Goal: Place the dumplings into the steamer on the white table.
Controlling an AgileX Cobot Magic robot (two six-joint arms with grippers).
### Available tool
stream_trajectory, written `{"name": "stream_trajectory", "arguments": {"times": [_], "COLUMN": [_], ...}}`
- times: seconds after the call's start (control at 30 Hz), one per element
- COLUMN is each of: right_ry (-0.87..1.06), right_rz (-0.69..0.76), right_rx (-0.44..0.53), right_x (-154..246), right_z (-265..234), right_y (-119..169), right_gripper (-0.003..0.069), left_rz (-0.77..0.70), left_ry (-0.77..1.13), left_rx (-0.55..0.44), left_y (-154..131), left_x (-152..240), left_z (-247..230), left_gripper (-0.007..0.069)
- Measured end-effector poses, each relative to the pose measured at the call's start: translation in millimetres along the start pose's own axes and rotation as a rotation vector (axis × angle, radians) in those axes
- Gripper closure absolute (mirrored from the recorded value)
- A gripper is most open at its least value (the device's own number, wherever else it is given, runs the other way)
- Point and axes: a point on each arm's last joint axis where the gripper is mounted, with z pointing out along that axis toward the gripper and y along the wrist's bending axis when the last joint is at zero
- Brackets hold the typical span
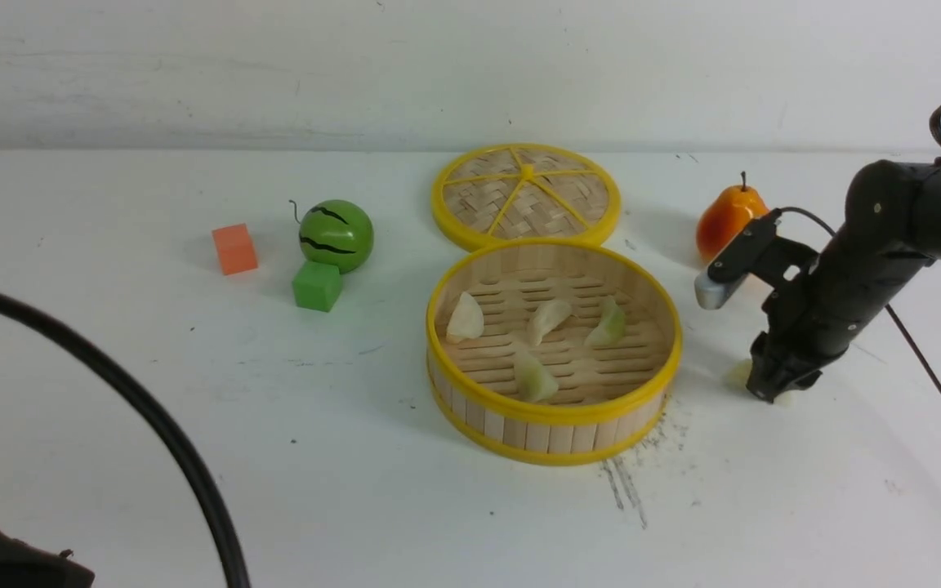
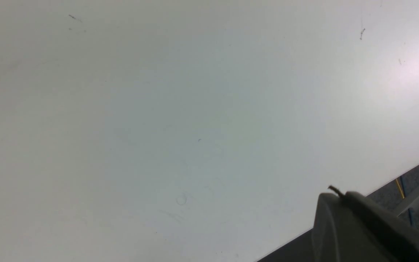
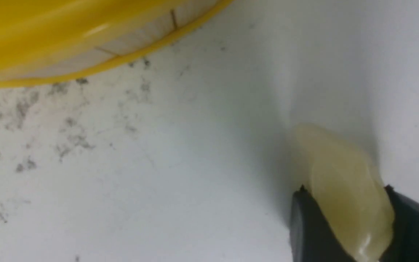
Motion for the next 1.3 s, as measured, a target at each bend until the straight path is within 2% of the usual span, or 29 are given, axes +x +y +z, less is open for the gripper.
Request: {"name": "stream_trajectory", "arguments": {"times": [0.2,0.3,0.4,0.5,0.57,0.73,0.8,0.9,0.97,1.07,1.2,1.3], "right_ry": [-0.005,-0.086,-0.174,-0.198,-0.183,-0.142,-0.121,-0.111,-0.108,-0.108,-0.164,-0.264], "right_rz": [0.06,0.073,0.095,0.11,0.136,0.175,0.19,0.229,0.252,0.251,0.234,0.229], "right_rx": [-0.019,-0.011,-0.041,-0.073,-0.097,-0.114,-0.121,-0.126,-0.131,-0.138,-0.137,-0.126], "right_x": [-13.6,-39.8,-67.5,-81.7,-89.8,-93.0,-91.8,-91.1,-91.2,-89.8,-84.4,-72.9], "right_z": [-29.4,-66.5,-91.3,-89.1,-70.6,-38.1,-26.7,-24.8,-33.2,-56.4,-116.0,-168.5], "right_y": [9.0,27.9,60.5,84.9,101.1,109.7,110.1,110.5,110.7,111.9,115.0,120.2], "right_gripper": [0.0419,0.0419,0.0419,0.0419,0.0419,0.0419,0.0394,0.031,0.024,0.0204,0.0243,0.0344], "left_rz": [0.0,0.001,0.003,0.003,0.004,0.018,0.037,0.053,0.044,0.016,-0.014,-0.013], "left_ry": [0.0,-0.012,-0.037,-0.044,-0.04,-0.071,-0.13,-0.208,-0.273,-0.347,-0.465,-0.579], "left_rx": [0.0,0.002,0.006,0.007,0.007,0.001,-0.027,-0.084,-0.112,-0.119,-0.103,-0.078], "left_y": [0.0,-0.2,-0.5,-0.6,-0.5,1.0,5.7,15.7,23.1,30.3,38.2,42.0], "left_x": [0.0,-1.1,-3.4,-4.0,-1.8,11.0,23.6,45.7,63.9,85.7,111.1,122.8], "left_z": [0.0,0.0,-0.1,-0.1,-1.9,-16.8,-27.9,-35.6,-38.6,-37.8,-32.2,-26.5], "left_gripper": [0.0629,0.0625,0.0623,0.0621,0.062,0.0615,0.061,0.0607,0.0605,0.0605,0.0603,0.0601]}}
